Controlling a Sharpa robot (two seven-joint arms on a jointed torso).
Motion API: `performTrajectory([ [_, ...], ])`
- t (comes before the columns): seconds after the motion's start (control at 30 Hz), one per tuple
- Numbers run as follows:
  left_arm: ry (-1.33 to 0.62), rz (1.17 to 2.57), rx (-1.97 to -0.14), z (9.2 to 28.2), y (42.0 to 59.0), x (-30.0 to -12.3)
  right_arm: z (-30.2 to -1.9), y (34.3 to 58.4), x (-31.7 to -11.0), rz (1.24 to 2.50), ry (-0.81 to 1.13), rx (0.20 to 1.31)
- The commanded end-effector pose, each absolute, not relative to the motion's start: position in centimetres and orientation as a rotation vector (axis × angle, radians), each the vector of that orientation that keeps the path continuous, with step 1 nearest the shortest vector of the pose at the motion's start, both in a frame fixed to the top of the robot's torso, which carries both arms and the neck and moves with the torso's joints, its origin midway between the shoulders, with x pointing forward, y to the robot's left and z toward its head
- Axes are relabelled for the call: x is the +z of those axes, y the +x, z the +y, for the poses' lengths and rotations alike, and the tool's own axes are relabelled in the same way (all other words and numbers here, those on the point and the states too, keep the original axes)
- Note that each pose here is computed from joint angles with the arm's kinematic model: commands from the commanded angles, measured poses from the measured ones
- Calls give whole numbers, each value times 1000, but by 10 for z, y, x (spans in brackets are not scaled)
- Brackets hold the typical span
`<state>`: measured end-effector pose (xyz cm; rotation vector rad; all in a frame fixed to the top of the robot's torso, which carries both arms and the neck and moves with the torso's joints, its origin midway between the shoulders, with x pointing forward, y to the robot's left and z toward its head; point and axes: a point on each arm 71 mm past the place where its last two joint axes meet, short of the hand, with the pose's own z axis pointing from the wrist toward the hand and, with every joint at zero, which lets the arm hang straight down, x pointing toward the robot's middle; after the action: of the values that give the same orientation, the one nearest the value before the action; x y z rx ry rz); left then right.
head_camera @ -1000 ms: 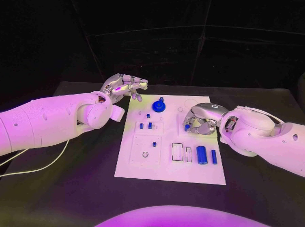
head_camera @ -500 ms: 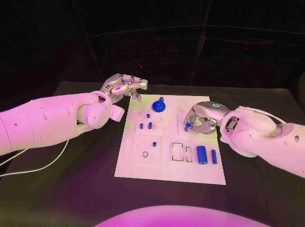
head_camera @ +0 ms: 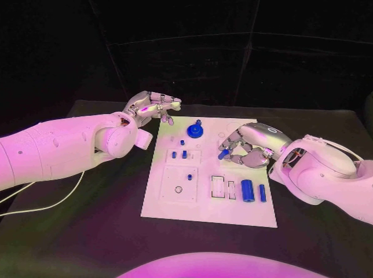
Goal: Assemble the parts on the task board
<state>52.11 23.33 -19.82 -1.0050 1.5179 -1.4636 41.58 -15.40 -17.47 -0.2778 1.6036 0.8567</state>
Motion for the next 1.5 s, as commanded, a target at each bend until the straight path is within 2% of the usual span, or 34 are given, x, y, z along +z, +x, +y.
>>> performTrajectory([
  [0.03,-1003,1519,-1479,233,521,-197,-138,410,-168,1551,-260,984],
  [0.2,-1002,1516,-1478,233,521,-197,-107,408,-171,1546,-325,1049],
  [0.4,-1001,1516,-1480,232,522,-197,-69,400,-184,1587,-420,1097],
  [0.63,-999,1517,-1484,230,522,-197,-43,393,-206,1667,-509,1091],
  [0.9,-998,1518,-1485,229,522,-197,-35,392,-225,1729,-555,1053],
  [1.5,-997,1522,-1489,227,522,-197,-32,395,-232,1746,-589,1005],
])
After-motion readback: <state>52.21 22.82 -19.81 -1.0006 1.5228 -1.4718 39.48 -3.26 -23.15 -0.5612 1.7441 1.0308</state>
